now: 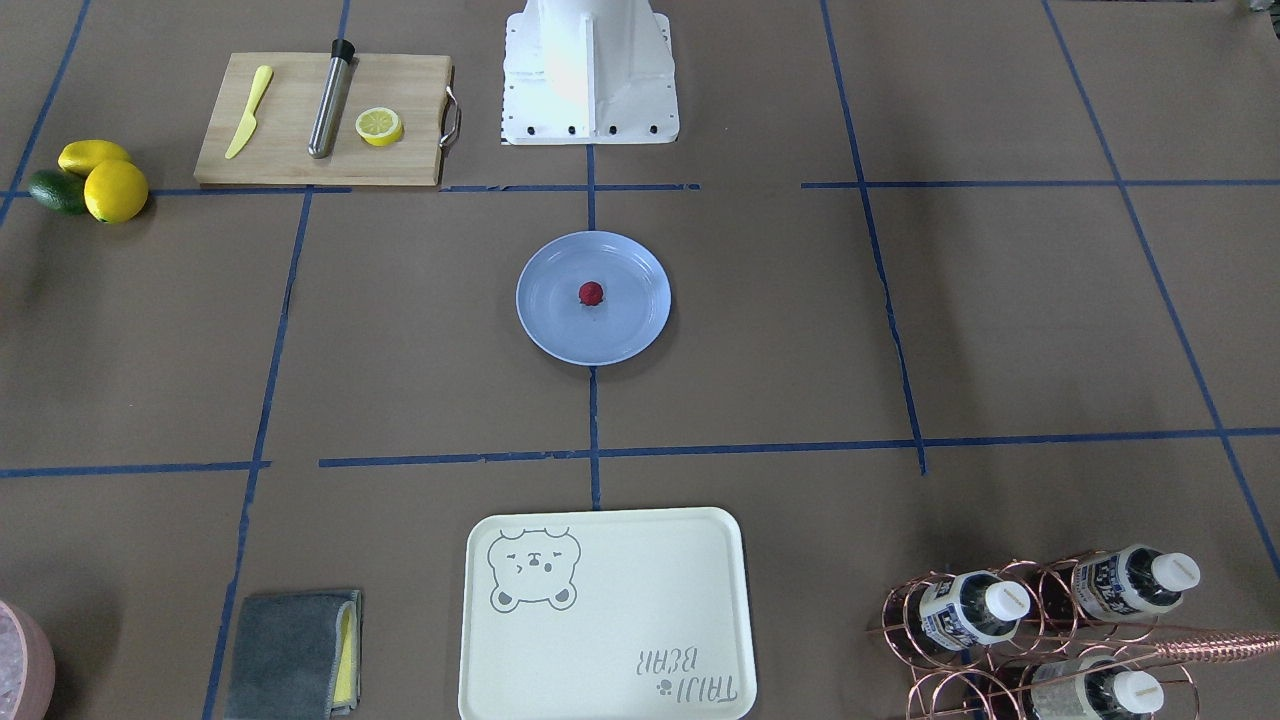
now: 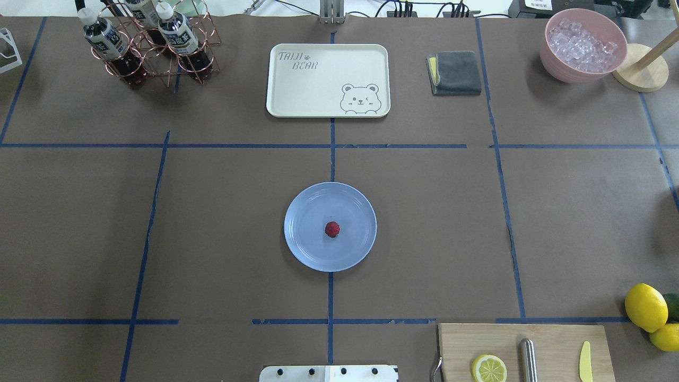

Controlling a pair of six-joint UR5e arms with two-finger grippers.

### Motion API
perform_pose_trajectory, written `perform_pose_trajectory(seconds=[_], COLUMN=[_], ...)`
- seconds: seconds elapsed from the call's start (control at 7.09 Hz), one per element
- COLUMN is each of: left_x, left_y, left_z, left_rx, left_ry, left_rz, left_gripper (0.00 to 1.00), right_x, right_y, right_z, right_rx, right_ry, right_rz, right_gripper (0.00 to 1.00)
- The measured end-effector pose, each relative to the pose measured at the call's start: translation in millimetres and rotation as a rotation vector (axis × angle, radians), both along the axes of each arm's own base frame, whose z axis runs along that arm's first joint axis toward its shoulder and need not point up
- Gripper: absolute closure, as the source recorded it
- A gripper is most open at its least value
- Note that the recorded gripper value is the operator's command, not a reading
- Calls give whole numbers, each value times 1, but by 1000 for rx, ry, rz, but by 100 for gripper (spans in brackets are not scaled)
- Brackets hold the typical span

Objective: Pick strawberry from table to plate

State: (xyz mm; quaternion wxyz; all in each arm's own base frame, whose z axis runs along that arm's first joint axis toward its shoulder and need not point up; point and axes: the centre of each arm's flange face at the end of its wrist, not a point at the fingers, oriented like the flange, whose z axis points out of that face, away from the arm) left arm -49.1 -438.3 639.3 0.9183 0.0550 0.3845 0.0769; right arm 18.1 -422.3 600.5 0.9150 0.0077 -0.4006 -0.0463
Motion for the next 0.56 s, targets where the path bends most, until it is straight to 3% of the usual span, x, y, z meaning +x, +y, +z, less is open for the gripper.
perform_pose_trajectory(seconds=[0.56], left_x=[0], left_y=[0], left_z=[0], left_rx=[2], left_ry=[1], left_rz=[0], left_gripper=[0], right_x=[0], right_y=[-1], right_z=[-4], right_rx=[8], right_ry=[-1], right_rz=[1], right_gripper=[0])
